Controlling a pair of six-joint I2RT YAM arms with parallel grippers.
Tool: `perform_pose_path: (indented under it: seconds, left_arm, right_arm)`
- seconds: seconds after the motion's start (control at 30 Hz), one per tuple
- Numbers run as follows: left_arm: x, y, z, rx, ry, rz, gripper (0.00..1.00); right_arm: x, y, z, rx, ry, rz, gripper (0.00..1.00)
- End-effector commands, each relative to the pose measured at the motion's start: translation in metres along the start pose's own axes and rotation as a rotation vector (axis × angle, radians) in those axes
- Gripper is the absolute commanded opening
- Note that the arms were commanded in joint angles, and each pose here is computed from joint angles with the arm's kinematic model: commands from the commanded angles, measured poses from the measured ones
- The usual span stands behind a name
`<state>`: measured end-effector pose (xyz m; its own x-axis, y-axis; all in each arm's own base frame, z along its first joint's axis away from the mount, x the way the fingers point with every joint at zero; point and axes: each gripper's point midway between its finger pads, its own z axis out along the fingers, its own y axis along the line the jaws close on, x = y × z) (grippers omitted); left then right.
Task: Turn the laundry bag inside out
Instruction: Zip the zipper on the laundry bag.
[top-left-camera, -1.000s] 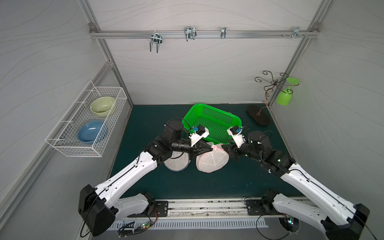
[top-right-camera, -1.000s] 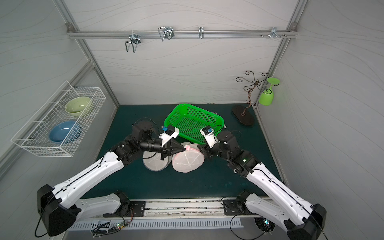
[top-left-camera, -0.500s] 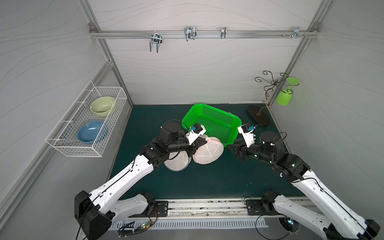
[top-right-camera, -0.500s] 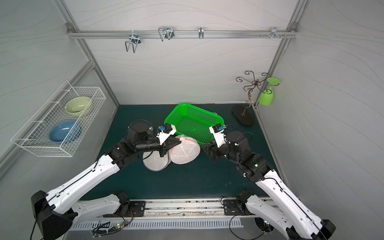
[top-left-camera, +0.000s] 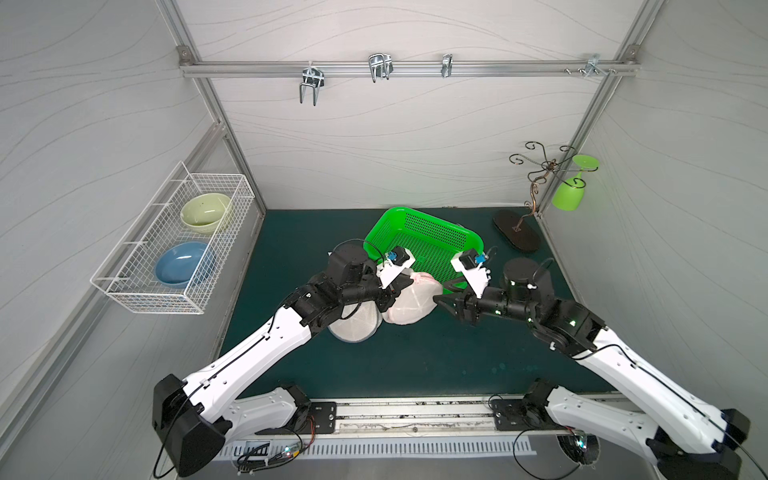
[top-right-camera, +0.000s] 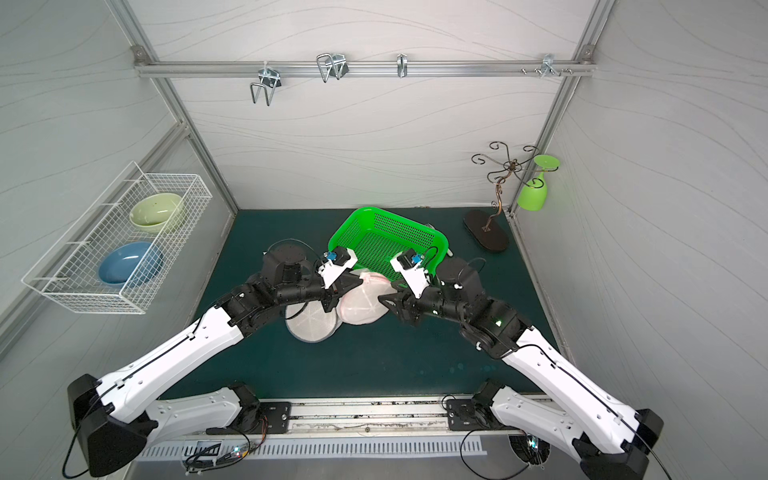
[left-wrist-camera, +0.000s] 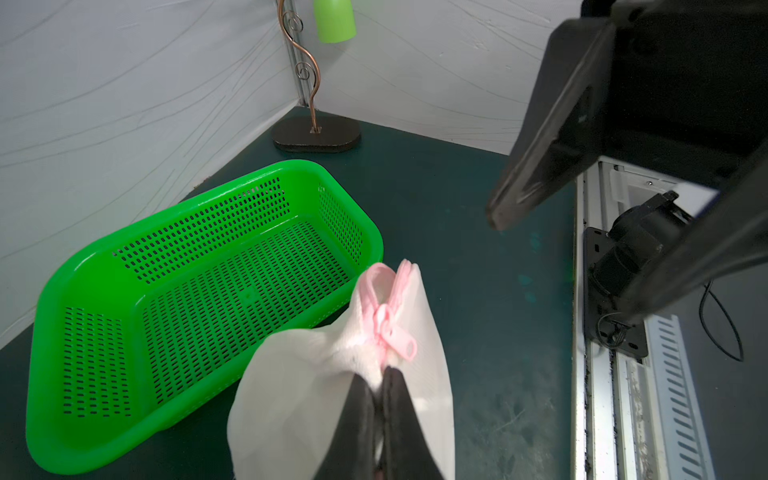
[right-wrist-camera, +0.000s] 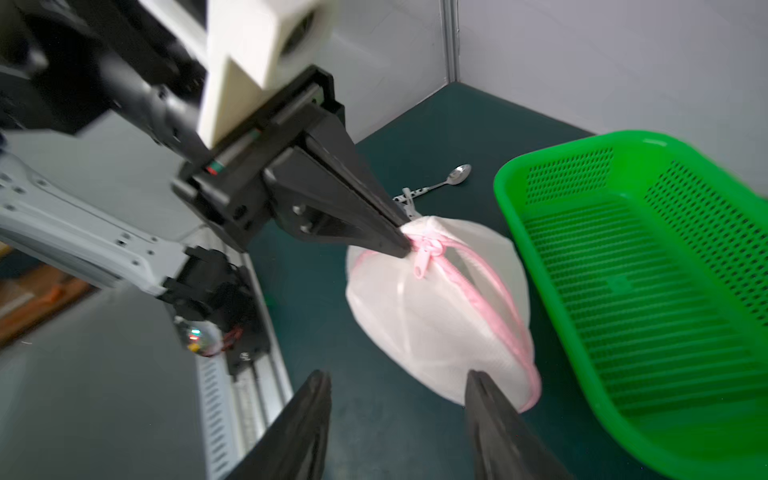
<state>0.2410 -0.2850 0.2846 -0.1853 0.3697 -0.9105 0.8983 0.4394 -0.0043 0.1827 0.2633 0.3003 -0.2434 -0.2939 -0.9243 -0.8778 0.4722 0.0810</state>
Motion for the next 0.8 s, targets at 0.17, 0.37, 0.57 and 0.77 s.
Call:
perform_pose_path:
  seconds: [0.17,0.37,0.57,0.77]
  left_arm:
    - [-0.034,-0.010,-0.009,0.056,-0.090,-0.105,0.00]
    - [-0.038,-0.013,-0.011,0.073,-0.106,-0.122,0.00]
    - [-0.040,-0.017,-0.012,0.101,-0.110,-0.129,0.00]
    - [-0.041,-0.022,-0.012,0.131,-0.121,-0.136,0.00]
  right_arm:
    - [-0.033,-0.011,0.012,0.128,-0.159,-0.621,0.57]
    - [-0.031,-0.001,0.023,0.127,-0.164,-0.848,0.59]
    - [-0.037,-0.004,0.034,0.177,-0.162,-0.986,0.57]
    - [-0.048,-0.011,0.038,0.242,-0.175,-1.023,0.55]
